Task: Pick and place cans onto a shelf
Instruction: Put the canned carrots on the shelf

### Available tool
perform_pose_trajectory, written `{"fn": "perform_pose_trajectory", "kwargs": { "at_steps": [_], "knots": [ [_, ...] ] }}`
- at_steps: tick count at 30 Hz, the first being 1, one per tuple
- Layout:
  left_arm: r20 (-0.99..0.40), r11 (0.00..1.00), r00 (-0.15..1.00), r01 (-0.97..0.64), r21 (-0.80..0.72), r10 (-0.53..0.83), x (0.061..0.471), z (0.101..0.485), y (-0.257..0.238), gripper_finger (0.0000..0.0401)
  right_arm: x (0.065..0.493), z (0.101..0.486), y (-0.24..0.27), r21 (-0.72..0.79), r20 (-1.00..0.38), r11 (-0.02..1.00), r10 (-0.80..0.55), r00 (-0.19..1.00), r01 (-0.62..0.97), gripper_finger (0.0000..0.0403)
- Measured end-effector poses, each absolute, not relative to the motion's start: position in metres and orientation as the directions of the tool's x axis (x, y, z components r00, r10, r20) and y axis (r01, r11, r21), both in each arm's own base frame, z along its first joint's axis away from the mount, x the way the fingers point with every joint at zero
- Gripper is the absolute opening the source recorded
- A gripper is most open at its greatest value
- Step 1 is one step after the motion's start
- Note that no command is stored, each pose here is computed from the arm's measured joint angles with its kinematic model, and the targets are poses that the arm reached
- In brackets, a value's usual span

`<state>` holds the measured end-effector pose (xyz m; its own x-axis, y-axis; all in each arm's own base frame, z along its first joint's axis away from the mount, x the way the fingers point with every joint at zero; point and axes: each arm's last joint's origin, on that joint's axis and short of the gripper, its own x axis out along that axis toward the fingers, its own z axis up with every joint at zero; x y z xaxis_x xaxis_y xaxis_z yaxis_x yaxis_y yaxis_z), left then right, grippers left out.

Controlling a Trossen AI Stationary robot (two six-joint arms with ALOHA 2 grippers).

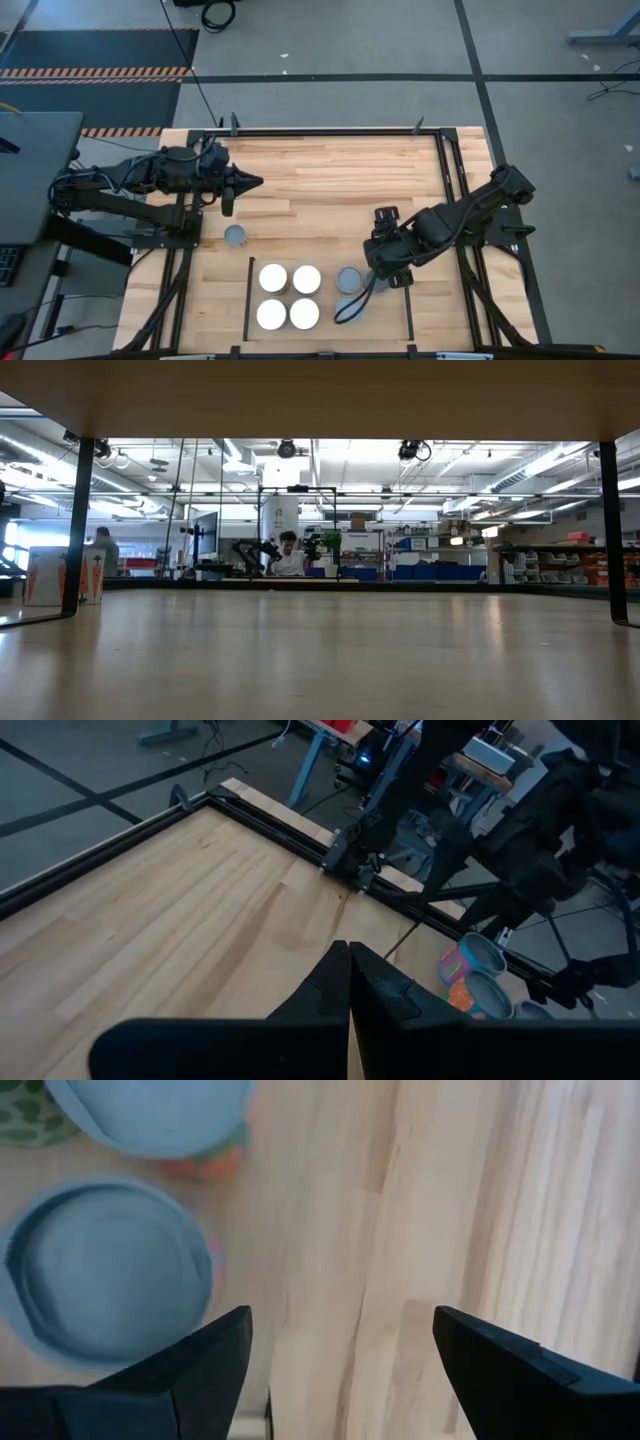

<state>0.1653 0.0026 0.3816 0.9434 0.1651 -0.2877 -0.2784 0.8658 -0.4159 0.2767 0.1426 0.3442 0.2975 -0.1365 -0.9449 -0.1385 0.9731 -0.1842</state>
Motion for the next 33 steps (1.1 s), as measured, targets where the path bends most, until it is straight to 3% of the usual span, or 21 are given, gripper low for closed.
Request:
{"fn": "perform_pose_trajectory", "kwargs": {
  "at_steps": [6,12,17,22,26,33],
  "knots": [
    [-0.350,0.865,0.923,-0.303,-0.400,0.161,0.163,0.376,0.002,0.0009,0.261,0.352,0.142,-0.137,-0.971,0.985,-0.112,0.212,-0.108,0.0318],
    [-0.600,0.867,0.795,-0.357,-0.346,0.088,0.150,0.351,-0.008,0.0009,0.250,0.355,0.148,-0.149,-0.970,0.987,-0.135,0.204,-0.054,0.0318],
    [-0.827,0.832,0.556,-0.496,-0.249,0.084,0.131,0.328,-0.014,0.0009,0.241,0.373,0.140,-0.194,-0.920,0.976,-0.216,0.326,0.099,0.0318],
    [-0.868,0.846,0.492,-0.488,-0.215,0.063,0.124,0.324,-0.021,0.0020,0.226,0.408,0.123,-0.234,-0.796,0.939,-0.335,0.504,0.253,0.0318],
    [-0.882,0.867,0.471,-0.444,-0.226,0.012,0.124,0.319,-0.029,0.0074,0.216,0.426,0.110,-0.200,-0.716,0.918,-0.376,0.587,0.344,0.0318],
    [-0.915,0.908,0.356,-0.292,-0.300,-0.188,0.127,0.267,-0.052,0.0244,0.208,0.439,0.100,-0.142,-0.662,0.910,-0.380,0.646,0.389,0.0318]
  ]
}}
